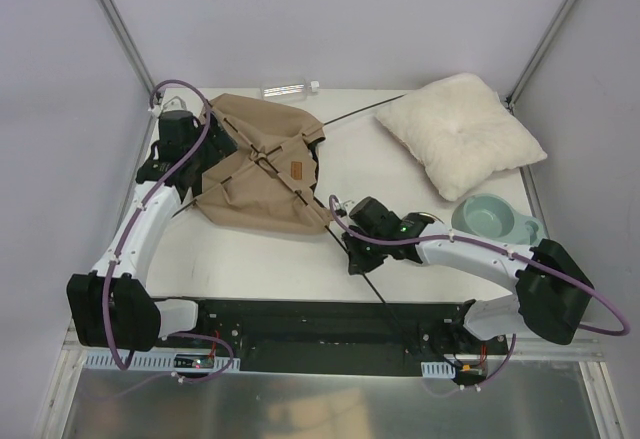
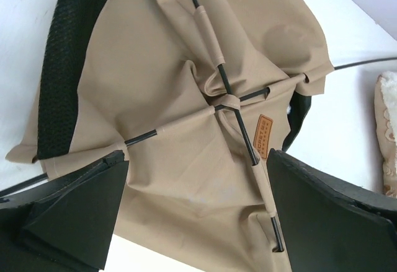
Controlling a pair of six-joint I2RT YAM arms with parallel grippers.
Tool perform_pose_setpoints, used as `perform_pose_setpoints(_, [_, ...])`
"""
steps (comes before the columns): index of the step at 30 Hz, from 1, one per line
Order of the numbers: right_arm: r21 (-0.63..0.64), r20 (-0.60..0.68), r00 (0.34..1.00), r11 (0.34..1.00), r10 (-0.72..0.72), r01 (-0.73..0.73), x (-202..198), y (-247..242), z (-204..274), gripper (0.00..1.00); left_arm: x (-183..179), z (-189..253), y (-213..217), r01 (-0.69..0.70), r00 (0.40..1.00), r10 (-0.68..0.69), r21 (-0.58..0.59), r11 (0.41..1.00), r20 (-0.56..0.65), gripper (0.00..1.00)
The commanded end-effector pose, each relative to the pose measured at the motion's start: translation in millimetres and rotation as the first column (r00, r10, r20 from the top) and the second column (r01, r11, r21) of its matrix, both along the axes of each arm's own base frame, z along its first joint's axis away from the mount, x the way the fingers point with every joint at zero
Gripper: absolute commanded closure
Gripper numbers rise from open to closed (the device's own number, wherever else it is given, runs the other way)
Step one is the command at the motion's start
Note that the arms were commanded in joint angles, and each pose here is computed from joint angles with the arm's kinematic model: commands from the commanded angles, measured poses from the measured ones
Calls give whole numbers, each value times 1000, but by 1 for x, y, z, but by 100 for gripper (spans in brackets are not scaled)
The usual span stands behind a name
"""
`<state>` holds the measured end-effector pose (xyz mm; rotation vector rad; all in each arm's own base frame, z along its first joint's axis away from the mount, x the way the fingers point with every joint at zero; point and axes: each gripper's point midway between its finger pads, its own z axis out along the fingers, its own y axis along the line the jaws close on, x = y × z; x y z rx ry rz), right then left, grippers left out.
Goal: Set up the pet tent
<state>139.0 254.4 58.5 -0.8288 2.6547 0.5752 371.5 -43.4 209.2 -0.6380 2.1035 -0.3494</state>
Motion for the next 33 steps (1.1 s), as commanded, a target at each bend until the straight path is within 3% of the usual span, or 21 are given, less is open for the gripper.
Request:
perform_pose_setpoints(1, [69, 91, 996, 998, -6, 0, 20, 19, 25, 100, 14, 4, -12, 132, 990, -134, 67, 989, 37, 1])
perform_pose_setpoints(7, [80, 113, 993, 997, -22, 13, 23, 21, 27, 100, 55, -25, -8, -16, 998, 15, -27, 1000, -61, 4])
perform_pose_setpoints(11, [77, 128, 991, 997, -29, 19, 22, 17, 25, 100, 94, -41, -13, -68, 993, 60, -83, 994, -102, 12])
perform_pose_setpoints(19, [62, 149, 988, 998, -41, 32, 19, 10, 20, 100, 162, -71, -24, -75, 989, 59, -121, 990, -133, 55])
perform_pose_setpoints(27, [63, 159, 986, 997, -50, 40, 22, 13, 20, 100, 162, -112, -34, -68, 975, 40, -123, 990, -218, 62])
perform_pose_setpoints(33, [58, 155, 987, 998, -37, 29, 21, 17, 19, 100, 160, -120, -50, 2, 971, -35, -142, 990, -235, 100])
